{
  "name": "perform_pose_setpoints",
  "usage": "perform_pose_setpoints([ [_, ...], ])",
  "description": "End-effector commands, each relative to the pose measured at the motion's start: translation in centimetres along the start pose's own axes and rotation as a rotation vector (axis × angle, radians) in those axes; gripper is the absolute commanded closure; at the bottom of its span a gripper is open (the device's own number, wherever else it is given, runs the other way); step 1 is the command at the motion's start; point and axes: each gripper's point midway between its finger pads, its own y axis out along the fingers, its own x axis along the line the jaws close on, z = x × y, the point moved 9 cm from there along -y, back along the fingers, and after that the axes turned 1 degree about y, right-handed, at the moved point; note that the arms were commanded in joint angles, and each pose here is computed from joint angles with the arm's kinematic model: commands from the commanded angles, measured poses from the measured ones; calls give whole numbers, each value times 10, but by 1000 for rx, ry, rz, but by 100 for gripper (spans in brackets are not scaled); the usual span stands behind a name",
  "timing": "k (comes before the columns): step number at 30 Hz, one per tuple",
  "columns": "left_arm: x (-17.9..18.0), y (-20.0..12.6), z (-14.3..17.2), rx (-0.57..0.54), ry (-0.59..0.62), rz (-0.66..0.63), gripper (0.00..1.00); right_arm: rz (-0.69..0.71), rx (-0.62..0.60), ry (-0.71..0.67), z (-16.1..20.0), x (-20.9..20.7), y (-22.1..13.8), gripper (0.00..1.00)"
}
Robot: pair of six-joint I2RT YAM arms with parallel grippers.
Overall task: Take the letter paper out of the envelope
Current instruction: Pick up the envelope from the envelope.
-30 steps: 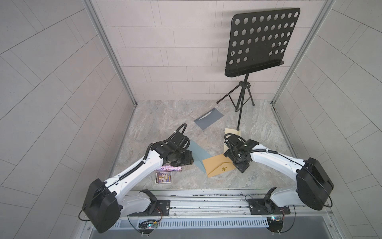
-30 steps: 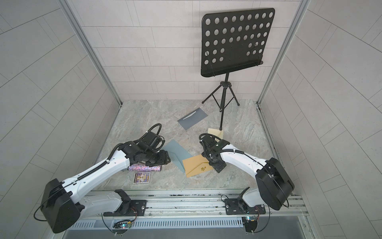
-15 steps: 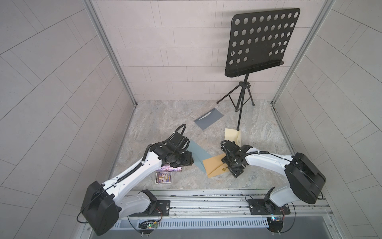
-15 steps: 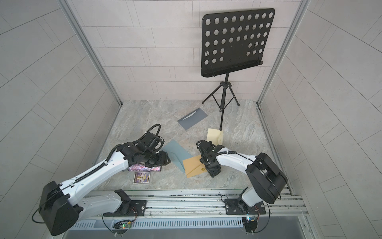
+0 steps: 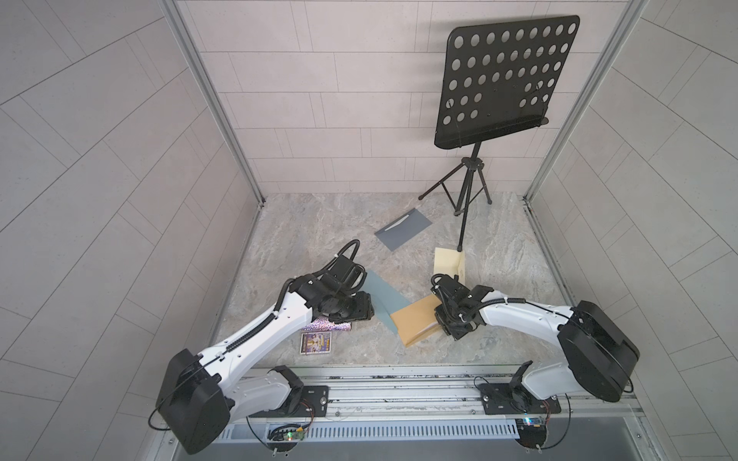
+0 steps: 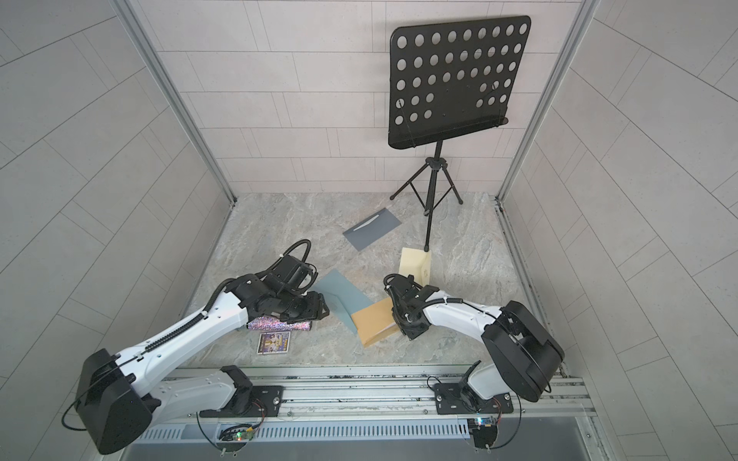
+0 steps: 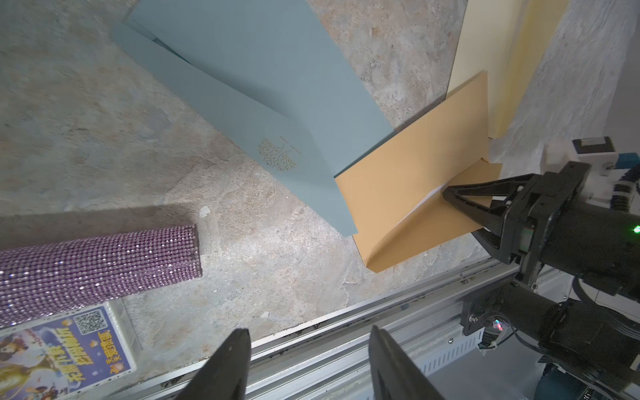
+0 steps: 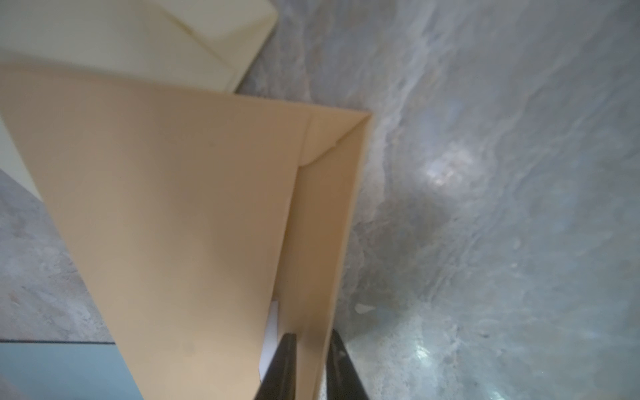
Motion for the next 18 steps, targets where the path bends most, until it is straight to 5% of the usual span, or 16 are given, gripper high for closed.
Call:
perform_pose_setpoints([
  [1, 1, -1, 3, 17, 17, -7, 38, 16, -38, 87, -4, -8, -1, 90],
  [4, 1, -2, 4, 15, 13, -5, 39, 4, -40, 88, -4, -8, -7, 100],
  [18, -30, -27, -20, -58, -26, 102, 47, -207, -186, -215, -13, 21, -101, 100],
])
